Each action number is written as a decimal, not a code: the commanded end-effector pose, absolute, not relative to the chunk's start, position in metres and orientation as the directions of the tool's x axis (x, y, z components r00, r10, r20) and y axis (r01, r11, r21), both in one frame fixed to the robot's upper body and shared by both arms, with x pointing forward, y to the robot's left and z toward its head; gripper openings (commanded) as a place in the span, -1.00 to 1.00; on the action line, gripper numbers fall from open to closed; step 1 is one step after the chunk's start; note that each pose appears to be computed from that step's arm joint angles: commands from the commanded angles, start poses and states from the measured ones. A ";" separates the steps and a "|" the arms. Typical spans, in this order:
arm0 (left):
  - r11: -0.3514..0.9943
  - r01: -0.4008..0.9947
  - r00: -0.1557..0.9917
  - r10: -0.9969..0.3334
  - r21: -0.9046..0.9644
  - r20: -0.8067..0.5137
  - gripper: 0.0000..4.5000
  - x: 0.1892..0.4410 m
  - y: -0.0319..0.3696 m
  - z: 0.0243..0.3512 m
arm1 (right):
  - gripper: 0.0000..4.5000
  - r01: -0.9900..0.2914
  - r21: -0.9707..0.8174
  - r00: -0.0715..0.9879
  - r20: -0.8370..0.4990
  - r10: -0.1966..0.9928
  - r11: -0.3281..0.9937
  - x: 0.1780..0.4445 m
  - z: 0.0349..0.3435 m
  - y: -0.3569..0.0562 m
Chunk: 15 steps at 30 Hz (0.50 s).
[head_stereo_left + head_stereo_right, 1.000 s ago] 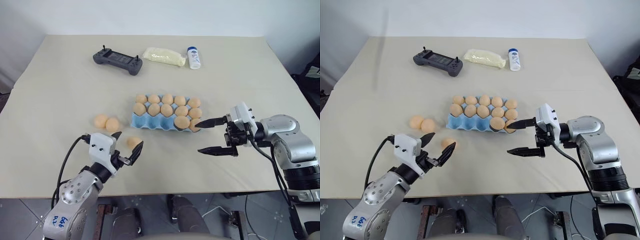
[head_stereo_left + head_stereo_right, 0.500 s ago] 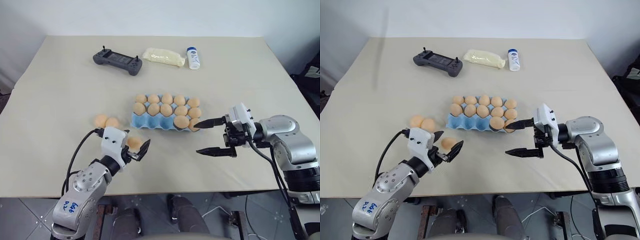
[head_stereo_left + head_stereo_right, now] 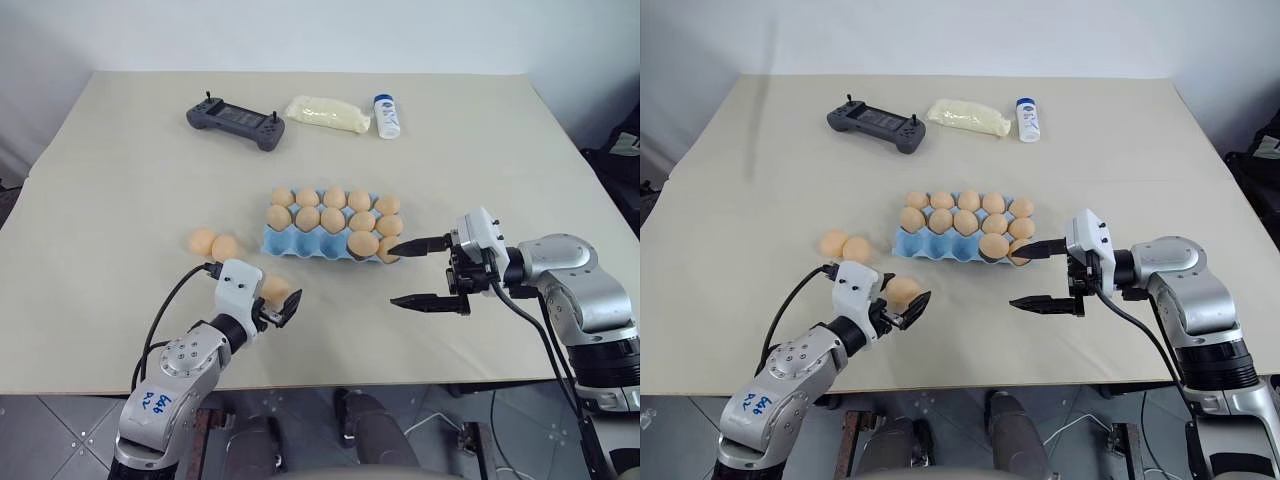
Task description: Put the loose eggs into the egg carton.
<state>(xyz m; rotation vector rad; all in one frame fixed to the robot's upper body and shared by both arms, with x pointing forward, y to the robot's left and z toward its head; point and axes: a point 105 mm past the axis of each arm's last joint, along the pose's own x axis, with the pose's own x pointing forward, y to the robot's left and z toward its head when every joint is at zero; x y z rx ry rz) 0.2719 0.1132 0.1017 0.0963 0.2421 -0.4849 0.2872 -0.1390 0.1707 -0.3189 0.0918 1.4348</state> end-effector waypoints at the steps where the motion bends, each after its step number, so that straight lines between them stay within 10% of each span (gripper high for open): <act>1: 0.878 0.475 0.861 -0.452 0.053 -0.232 0.31 0.272 0.110 0.107 | 1.00 -0.976 -0.195 0.145 -0.232 0.962 0.100 0.284 0.181 -0.139; 5: 0.873 0.483 0.861 -0.459 0.067 -0.219 -0.13 0.274 0.109 0.111 | 1.00 -0.974 -0.199 0.151 -0.234 0.960 0.105 0.286 0.181 -0.140; 15: 0.806 0.590 0.807 -0.591 0.042 -0.005 -0.18 0.287 0.073 0.164 | 1.00 -0.967 -0.222 0.168 -0.202 0.965 0.122 0.290 0.189 -0.144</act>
